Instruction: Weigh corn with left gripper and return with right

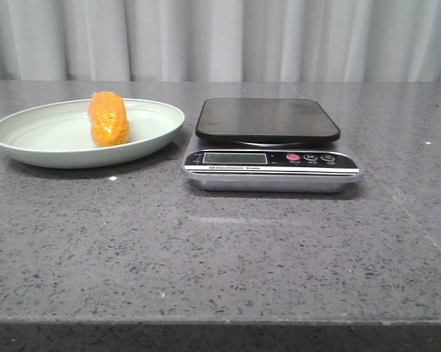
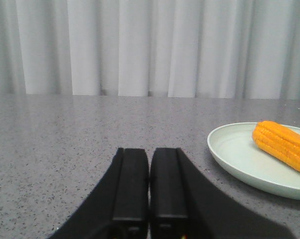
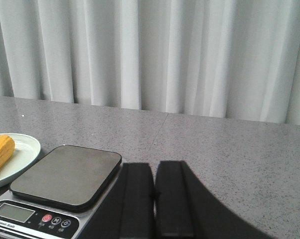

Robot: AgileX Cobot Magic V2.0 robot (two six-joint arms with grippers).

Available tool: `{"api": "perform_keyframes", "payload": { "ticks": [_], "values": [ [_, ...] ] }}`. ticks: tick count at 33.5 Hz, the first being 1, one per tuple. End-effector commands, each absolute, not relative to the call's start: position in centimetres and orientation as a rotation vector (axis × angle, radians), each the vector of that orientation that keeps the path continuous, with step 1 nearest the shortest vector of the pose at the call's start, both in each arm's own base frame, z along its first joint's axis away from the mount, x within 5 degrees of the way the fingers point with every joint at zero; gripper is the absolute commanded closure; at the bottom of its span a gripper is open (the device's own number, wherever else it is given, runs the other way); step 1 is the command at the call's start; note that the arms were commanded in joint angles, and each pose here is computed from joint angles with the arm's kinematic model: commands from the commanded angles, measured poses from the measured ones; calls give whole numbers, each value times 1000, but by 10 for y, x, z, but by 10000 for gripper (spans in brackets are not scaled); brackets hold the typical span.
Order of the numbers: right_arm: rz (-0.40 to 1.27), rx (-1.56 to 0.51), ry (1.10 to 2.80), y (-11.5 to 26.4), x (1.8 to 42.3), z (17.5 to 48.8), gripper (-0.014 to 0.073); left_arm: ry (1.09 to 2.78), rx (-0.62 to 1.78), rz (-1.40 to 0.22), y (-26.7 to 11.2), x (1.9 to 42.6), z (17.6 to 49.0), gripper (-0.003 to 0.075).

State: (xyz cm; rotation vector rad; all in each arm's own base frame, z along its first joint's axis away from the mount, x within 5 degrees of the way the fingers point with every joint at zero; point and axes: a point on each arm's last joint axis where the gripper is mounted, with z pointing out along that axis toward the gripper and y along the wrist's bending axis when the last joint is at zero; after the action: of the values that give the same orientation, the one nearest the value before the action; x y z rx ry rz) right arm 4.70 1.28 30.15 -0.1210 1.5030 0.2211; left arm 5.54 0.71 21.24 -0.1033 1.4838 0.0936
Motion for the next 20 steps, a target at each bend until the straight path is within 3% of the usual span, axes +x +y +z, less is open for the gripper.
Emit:
{"api": "perform_keyframes", "payload": {
  "ticks": [1, 20],
  "values": [
    [201, -105, 1422, 11, 46, 315, 426, 1414, -103, 70, 6, 53, 216, 586],
    [201, -105, 1422, 11, 46, 315, 426, 1417, -31, -14, 1, 54, 216, 586]
  ]
}}
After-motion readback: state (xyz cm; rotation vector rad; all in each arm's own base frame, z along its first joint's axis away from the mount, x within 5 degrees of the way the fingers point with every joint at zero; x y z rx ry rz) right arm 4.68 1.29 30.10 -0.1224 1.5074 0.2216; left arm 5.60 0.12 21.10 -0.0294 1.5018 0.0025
